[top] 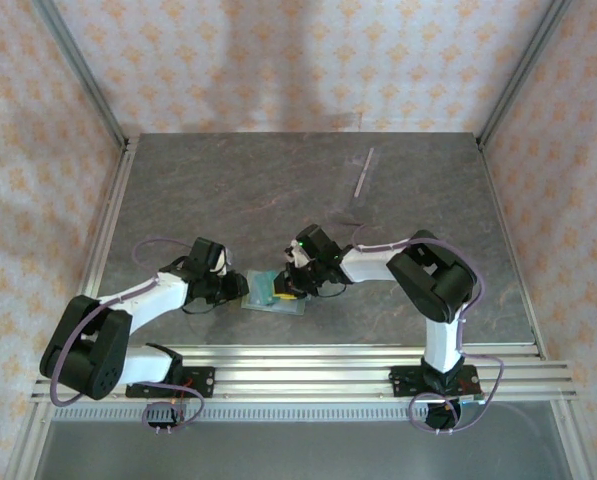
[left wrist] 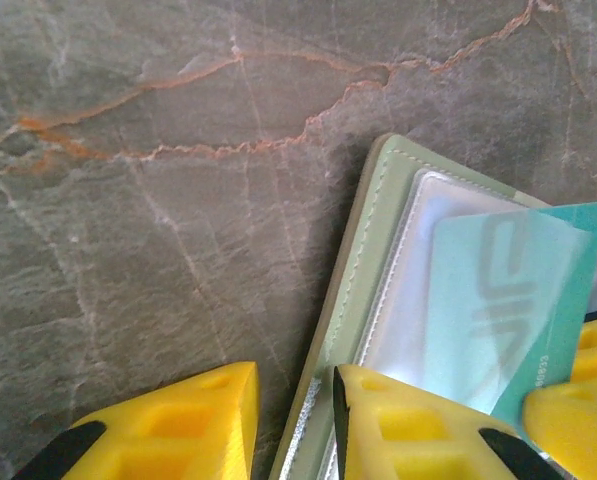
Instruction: Put the credit cards into the card holder
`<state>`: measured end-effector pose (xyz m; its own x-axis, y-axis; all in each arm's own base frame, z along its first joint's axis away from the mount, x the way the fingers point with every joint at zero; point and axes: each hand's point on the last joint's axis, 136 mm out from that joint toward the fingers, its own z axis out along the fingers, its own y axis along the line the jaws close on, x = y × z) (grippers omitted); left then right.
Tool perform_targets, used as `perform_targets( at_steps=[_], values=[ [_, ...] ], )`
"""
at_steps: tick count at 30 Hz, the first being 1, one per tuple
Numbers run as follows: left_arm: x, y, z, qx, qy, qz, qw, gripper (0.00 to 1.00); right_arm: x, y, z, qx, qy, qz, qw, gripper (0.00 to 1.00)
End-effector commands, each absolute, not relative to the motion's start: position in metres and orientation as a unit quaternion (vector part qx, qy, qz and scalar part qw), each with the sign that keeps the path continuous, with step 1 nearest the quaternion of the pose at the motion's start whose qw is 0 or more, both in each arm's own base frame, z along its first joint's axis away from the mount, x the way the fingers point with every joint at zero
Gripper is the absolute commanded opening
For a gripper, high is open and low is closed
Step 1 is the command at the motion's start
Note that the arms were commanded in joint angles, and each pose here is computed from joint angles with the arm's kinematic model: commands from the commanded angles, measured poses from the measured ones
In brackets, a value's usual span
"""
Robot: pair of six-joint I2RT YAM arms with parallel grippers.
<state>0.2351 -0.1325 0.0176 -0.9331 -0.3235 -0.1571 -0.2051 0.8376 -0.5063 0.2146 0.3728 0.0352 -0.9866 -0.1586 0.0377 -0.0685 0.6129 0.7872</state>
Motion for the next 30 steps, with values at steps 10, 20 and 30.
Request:
perform_targets(
  at_steps=[10,20,30],
  values=[
    [0.209,-0.156,0.011,-0.117,0.952,-0.273,0.074,0.25,0.215,0.379,0.043,0.039,-0.887,-0.456,0.053,0.11],
    [0.213,-0.159,0.011,-0.119,0.950,-0.276,0.080,0.23,0.208,0.387,0.041,0.057,-0.892,-0.445,0.057,0.19],
    [0.213,-0.153,0.013,-0.120,0.955,-0.258,0.088,0.22,0.210,0.360,0.046,0.076,-0.913,-0.399,0.038,0.28]
  ],
)
